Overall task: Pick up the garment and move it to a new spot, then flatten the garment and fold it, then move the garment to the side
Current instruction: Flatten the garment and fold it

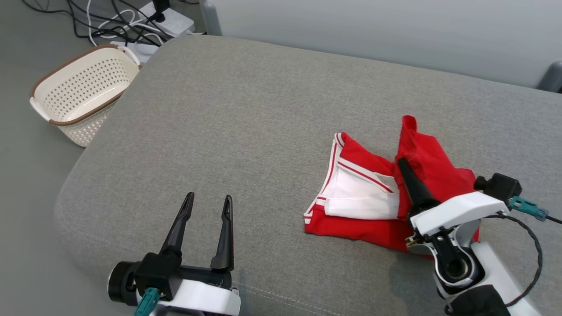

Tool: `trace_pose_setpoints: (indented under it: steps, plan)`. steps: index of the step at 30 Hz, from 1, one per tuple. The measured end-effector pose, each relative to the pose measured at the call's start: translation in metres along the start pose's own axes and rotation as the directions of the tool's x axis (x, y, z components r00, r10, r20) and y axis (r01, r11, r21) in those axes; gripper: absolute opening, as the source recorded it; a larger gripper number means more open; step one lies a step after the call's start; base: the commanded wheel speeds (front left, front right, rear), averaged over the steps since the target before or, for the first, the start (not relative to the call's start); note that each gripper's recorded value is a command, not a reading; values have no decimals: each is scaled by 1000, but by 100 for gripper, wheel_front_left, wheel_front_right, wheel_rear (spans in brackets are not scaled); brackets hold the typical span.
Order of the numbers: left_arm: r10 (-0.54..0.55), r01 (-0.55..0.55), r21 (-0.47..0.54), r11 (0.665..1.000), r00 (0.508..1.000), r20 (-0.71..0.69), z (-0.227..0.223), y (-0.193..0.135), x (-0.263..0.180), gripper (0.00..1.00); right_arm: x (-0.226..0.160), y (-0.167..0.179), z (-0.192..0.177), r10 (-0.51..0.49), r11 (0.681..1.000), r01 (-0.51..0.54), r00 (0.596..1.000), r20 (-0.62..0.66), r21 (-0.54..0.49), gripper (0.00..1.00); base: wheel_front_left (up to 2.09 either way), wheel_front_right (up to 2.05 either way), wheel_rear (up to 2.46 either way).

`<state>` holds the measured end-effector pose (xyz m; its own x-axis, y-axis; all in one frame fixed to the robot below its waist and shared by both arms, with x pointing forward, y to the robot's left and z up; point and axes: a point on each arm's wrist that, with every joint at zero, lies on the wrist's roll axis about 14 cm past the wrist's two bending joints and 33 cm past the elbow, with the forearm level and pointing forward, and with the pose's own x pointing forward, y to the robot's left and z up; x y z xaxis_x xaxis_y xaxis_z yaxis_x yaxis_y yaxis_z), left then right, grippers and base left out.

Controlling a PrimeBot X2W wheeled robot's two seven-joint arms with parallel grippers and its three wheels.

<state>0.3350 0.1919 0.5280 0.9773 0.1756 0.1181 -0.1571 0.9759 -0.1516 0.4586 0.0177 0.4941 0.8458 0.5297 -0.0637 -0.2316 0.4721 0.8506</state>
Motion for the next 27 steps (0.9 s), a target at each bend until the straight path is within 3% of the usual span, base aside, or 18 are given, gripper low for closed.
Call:
trace_pose_setpoints:
  steps: [5,15,16,17,18,27]
  plan:
    - [28,-28,0,1000,1000,-12,-3,6,-4,100,12,20,-32,56,998,-53,996,-77,32,0,0,0,0]
    - [42,-42,2,999,998,-42,-12,9,-4,100,23,7,-64,13,1000,-9,990,-143,28,0,0,0,0]
    - [43,-42,3,999,998,-45,-12,9,-4,100,24,6,-67,9,1000,-4,989,-150,29,16,0,0,0]
    - [43,-43,4,999,998,-48,-13,9,-4,100,25,5,-70,4,1000,1,988,-156,31,16,0,0,0]
    - [43,-43,4,999,998,-50,-14,10,-4,100,26,4,-71,0,999,5,988,-157,35,100,0,0,0]
    - [36,-36,4,999,998,-56,-16,8,-5,100,21,38,-100,85,994,-67,965,-249,81,100,0,0,0]
